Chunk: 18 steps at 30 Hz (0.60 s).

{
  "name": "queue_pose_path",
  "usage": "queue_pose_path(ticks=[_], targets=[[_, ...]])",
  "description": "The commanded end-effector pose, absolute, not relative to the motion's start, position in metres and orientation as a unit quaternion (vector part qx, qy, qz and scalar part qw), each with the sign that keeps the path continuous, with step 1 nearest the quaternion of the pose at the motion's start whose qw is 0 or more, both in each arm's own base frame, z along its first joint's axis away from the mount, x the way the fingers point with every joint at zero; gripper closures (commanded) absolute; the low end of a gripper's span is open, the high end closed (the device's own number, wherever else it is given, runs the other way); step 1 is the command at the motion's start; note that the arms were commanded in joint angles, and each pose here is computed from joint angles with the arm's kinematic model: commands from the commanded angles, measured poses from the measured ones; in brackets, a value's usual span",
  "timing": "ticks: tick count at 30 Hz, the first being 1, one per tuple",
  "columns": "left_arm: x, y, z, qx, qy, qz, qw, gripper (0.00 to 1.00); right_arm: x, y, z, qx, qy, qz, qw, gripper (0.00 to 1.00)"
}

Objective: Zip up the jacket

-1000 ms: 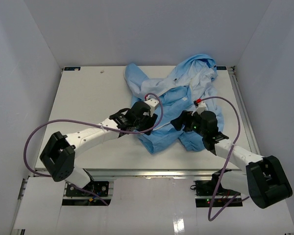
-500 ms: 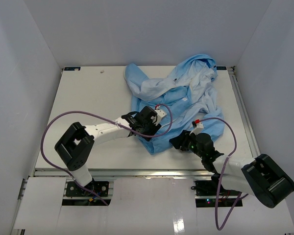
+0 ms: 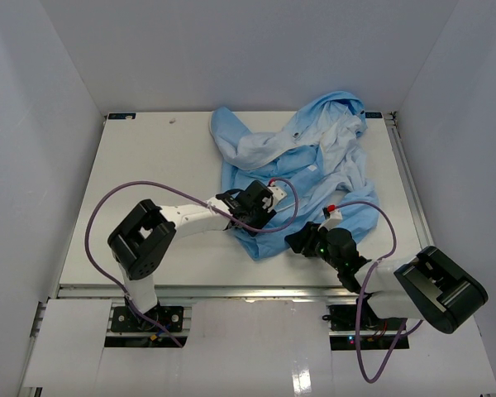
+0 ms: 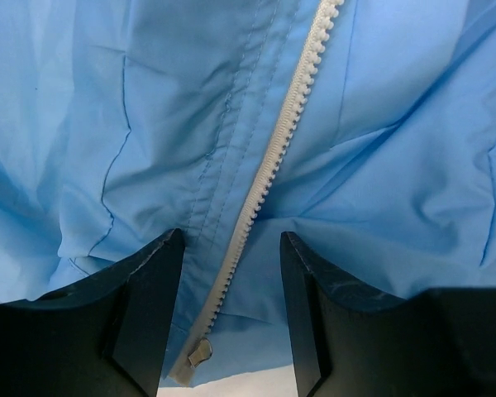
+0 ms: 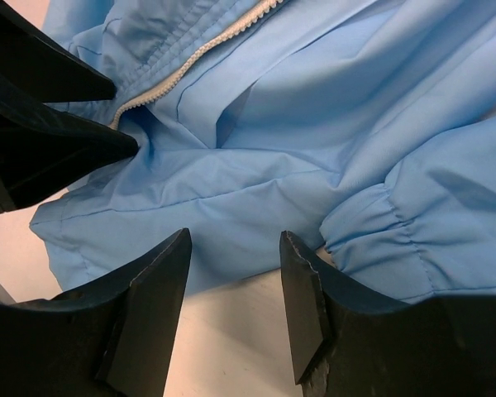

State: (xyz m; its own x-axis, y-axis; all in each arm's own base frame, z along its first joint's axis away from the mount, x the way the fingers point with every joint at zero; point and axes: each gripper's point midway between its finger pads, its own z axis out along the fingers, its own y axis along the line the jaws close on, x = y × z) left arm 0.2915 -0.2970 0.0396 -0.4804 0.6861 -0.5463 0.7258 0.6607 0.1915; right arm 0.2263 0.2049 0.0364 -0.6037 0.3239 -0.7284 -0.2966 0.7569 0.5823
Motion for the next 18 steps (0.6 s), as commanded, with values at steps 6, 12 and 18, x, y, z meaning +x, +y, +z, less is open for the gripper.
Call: queue_pose_path(ticks=[6,12,18], targets=[[0.324,-0.302,0.076,0.361,0.854,0.004,0.375,1.0,0.23,0.196,0.044,0.002,0.812,0.332,0.48,0.43],[0.302,-0.355,0.134,0.349,0.836,-0.176,0.386,1.0,0.237,0.199,0.06,-0.022,0.801,0.326,0.501,0.4],[0.289,-0.368,0.182,0.304,0.823,-0.33,0.347,1.0,0.238,0.21,0.082,-0.06,0.779,0.346,0.519,0.38]])
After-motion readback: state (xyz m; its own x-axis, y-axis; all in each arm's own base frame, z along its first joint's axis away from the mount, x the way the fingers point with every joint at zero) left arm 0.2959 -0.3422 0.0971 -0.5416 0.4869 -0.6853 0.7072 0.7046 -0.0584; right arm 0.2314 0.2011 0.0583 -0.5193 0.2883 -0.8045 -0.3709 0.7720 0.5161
